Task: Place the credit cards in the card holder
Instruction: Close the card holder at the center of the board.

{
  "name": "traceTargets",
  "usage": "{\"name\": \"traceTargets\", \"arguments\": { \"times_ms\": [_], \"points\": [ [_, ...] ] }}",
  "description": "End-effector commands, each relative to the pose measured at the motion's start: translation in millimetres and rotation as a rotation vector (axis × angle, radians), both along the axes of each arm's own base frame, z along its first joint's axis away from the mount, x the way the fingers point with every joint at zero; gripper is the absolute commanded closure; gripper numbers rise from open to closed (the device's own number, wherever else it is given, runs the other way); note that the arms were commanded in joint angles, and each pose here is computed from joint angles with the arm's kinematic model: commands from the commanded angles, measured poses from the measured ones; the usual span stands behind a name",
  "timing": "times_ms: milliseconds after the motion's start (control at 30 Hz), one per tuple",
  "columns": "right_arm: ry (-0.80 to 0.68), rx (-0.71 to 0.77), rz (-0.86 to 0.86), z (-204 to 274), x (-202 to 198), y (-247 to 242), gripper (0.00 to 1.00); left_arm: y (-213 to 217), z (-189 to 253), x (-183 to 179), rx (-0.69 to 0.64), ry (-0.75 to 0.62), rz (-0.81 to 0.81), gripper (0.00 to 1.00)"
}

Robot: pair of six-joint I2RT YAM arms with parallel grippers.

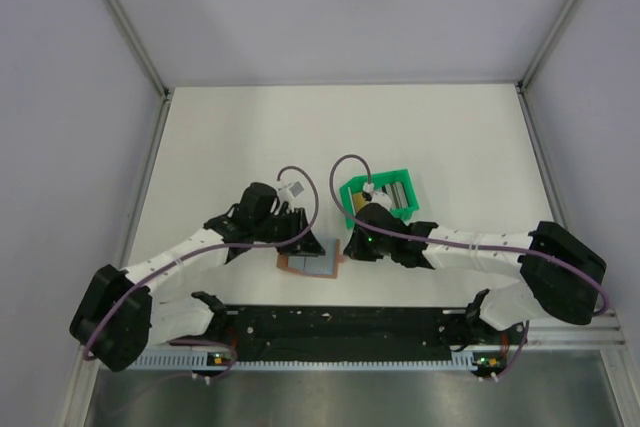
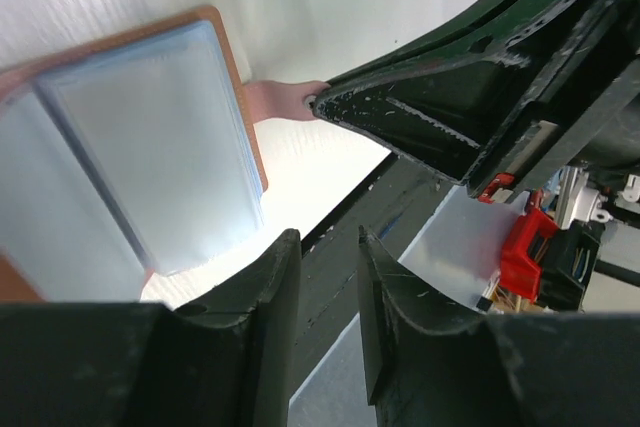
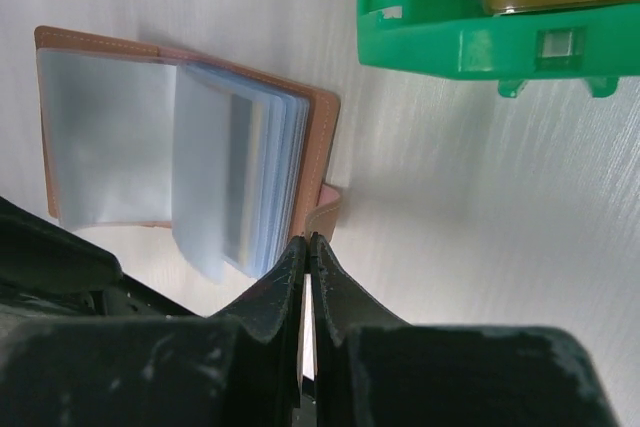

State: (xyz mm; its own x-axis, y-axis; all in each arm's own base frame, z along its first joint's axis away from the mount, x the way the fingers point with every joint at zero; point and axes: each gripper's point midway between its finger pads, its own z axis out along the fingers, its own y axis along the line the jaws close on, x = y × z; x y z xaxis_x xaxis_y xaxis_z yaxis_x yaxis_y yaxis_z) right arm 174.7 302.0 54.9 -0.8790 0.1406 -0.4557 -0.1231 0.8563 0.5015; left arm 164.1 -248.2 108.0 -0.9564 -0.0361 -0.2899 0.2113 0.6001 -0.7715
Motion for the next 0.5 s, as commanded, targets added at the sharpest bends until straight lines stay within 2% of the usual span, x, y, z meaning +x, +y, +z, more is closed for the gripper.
{"name": "traceTargets", "arguments": {
  "times_ms": [0, 67, 167, 267, 333, 467],
  "points": [
    [-0.023, 0.011, -0.026, 5.9, 2.1, -0.6, 1.0, -17.2, 1.8, -4.2, -0.059, -0.008, -0.049, 0.69],
    [-0.023, 0.006, -0.034, 5.4, 2.7, -2.6, 1.0, -15.4, 5.1, -1.0, -0.052, -0.037, -0.032, 0.71],
    [-0.025, 0.003, -0.037, 5.3, 2.9, -3.8, 1.0, -1.6, 14.2, 11.5, 0.03, -0.133, 0.027, 0.68],
    [-0.02, 0.005, -0.036, 5.0, 2.4, -3.0, 1.0, 31.9, 12.9, 23.8, 0.213, -0.173, 0.162, 0.64],
    [-0.018, 0.003, -0.036, 4.3, 2.4, -3.0, 1.0, 57.7, 11.1, 31.3, 0.316, -0.202, 0.278, 0.54],
    [-0.012, 0.001, -0.03, 3.0, 1.3, -1.7, 1.0, 101.0, 1.3, 38.6, 0.467, -0.225, 0.453, 0.24]
  ]
}}
